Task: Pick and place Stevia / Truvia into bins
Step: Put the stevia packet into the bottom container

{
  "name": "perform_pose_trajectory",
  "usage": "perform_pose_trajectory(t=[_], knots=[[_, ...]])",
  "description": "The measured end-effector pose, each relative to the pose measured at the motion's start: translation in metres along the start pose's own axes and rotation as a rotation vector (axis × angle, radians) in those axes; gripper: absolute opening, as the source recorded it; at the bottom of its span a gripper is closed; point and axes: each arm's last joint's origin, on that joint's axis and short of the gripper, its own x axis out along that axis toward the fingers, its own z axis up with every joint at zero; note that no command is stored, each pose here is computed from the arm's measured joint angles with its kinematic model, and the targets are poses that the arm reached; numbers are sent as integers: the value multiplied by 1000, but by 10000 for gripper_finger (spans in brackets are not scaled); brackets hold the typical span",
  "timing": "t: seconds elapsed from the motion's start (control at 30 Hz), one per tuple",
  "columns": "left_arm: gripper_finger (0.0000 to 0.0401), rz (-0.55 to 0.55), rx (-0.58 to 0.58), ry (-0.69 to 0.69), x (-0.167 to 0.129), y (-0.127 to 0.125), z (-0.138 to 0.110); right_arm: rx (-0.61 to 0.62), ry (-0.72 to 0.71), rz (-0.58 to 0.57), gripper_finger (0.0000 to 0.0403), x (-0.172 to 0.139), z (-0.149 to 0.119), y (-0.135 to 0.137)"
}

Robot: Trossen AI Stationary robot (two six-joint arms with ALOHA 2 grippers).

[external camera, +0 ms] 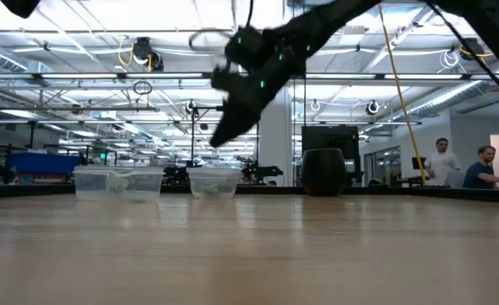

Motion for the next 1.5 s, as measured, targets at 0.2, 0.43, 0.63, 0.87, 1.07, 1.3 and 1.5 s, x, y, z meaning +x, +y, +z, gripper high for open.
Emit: perform_pose_trajectory(t=[0.2,0.43,0.63,0.87,1.07,1.3,1.5], knots=[[209,-104,-66,148,1,-3,-10,-64,-9,217,223,-27,17,61],[209,-115,-143,293,12,-12,-32,-196,-119,363,220,-55,13,145],[209,-105,-164,391,24,-19,-51,-231,-231,395,219,-79,-18,205],[209,-141,-221,501,31,-27,-65,-239,-363,219,215,-95,-69,242],[210,-140,-241,557,45,-38,-89,-174,-450,133,216,-98,-99,244],[209,-123,-240,620,56,-43,-111,-167,-490,112,211,-98,-102,242],[209,-108,-210,620,63,-47,-126,-178,-510,112,210,-99,-101,243]])
